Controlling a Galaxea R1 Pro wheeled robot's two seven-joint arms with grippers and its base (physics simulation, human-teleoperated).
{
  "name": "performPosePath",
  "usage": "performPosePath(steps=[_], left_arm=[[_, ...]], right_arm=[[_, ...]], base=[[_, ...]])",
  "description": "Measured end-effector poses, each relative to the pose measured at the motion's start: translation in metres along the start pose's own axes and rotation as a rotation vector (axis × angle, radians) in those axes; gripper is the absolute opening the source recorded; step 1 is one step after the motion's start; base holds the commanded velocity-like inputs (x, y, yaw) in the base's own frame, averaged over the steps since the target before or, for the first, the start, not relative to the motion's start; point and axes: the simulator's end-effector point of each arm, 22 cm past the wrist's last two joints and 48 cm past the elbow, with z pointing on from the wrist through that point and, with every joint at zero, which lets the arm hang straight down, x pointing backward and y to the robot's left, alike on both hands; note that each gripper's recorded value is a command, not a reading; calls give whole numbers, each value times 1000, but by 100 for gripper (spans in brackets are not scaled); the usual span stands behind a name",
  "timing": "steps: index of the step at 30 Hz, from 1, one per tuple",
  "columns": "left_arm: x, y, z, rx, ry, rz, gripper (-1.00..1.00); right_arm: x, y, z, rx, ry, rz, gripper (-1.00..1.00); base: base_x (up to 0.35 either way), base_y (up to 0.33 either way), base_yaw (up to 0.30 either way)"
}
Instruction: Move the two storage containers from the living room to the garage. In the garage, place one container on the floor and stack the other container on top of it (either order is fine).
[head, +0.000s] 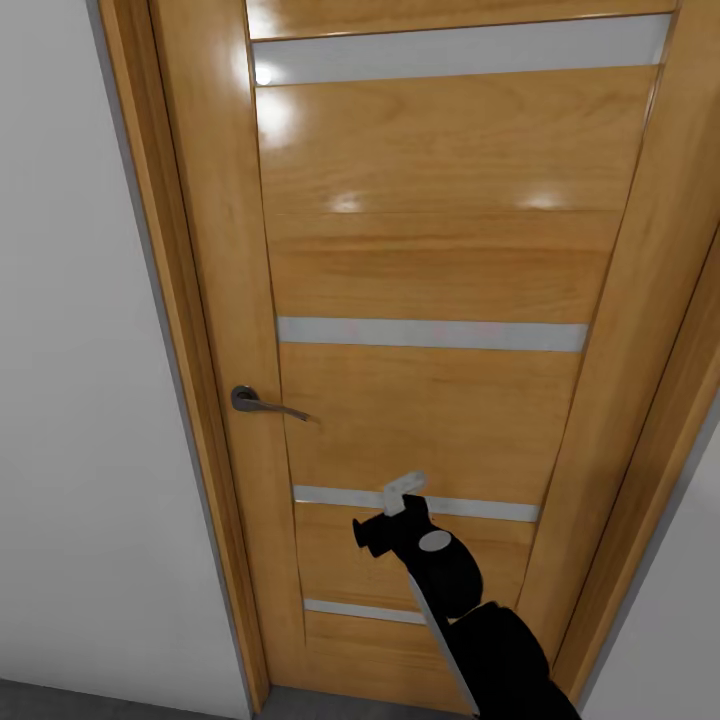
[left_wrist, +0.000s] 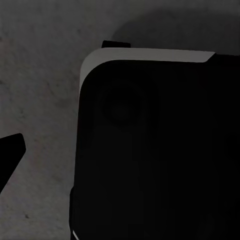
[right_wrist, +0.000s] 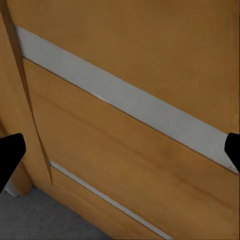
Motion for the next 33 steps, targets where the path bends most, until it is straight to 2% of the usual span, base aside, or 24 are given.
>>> performPosePath(steps=[7, 8, 10, 11, 13, 14, 20, 26, 29, 33], left_arm=[[0, 0, 0, 0, 0, 1, 100], [0, 0, 0, 1, 0, 1, 100], [0, 0, 0, 1, 0, 1, 100], [0, 0, 0, 1, 0, 1, 100], [0, 0, 0, 0, 0, 1, 100], [0, 0, 0, 0, 0, 1, 100], [0, 0, 0, 0, 0, 1, 100], [0, 0, 0, 0, 0, 1, 100], [0, 0, 0, 0, 0, 1, 100], [0, 0, 0, 0, 0, 1, 100]], right_arm=[[-40, -16, 0, 33, -63, -26, 100], [-60, -24, -2, 91, -93, -58, 100], [-70, -35, -6, 161, -108, -92, 100], [-74, -55, -10, 258, -113, -143, 100], [-77, -65, -11, 306, -114, -172, 100], [-86, -75, -2, 336, -109, -203, 100], [-98, -93, 33, 361, -77, -269, 100], [-106, -105, 52, 376, -60, -306, 100], [-111, -118, 62, 411, -54, -330, 100], [-118, -130, 71, 434, -51, -335, 100]], base=[[0, 0, 0], [0, 0, 0], [0, 0, 0], [0, 0, 0], [0, 0, 0], [0, 0, 0], [0, 0, 0], [0, 0, 0], [0, 0, 0], [0, 0, 0]])
